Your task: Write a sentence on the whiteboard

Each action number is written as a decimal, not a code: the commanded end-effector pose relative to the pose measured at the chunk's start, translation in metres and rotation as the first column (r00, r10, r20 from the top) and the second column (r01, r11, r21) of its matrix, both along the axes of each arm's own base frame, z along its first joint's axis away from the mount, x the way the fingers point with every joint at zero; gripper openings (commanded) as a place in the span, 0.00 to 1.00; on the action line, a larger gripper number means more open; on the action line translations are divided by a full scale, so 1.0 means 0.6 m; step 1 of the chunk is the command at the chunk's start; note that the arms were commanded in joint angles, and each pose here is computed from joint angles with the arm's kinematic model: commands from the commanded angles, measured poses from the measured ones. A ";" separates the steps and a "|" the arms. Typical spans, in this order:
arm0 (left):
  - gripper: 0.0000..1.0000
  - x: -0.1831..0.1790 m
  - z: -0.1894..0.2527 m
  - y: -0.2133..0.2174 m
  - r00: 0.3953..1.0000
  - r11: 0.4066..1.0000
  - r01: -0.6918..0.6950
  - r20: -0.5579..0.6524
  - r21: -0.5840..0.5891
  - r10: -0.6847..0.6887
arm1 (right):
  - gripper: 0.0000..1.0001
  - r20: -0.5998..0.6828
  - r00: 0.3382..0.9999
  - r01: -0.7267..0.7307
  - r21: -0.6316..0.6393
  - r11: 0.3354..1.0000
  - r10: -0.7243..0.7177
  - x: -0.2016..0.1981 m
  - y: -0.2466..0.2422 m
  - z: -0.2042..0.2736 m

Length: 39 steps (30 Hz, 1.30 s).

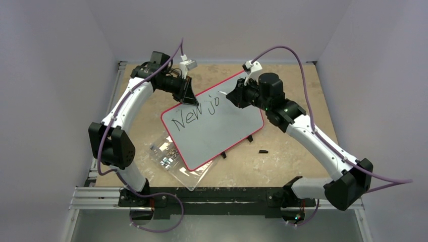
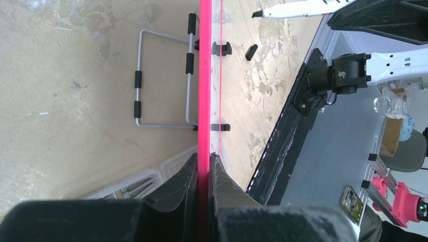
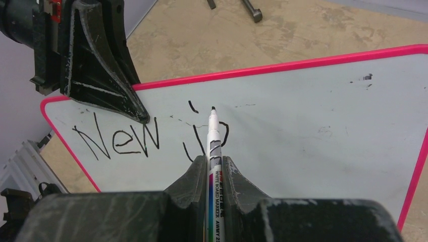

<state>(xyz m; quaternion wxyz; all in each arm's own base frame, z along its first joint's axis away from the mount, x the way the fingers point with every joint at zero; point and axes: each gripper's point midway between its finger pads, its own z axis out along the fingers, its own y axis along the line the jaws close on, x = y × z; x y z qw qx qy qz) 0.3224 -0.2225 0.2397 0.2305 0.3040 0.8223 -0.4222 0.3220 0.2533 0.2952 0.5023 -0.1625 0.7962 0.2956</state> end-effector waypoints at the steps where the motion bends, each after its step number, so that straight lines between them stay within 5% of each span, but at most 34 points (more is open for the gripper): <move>1: 0.00 0.001 0.033 0.000 0.995 1.000 0.011 0.095 -0.010 -0.010 | 0.00 0.074 0.996 0.054 0.054 0.997 -0.058 0.032 -0.002 0.052; 16: 0.00 0.000 0.035 0.001 0.995 1.000 0.012 0.100 -0.010 -0.011 | 0.00 0.027 0.997 0.066 0.049 0.997 -0.067 0.050 0.004 0.013; 39: 0.00 0.001 0.037 0.001 0.995 1.000 0.008 0.103 -0.012 -0.007 | 0.00 -0.093 0.995 0.044 -0.029 0.999 -0.046 -0.009 -0.024 -0.103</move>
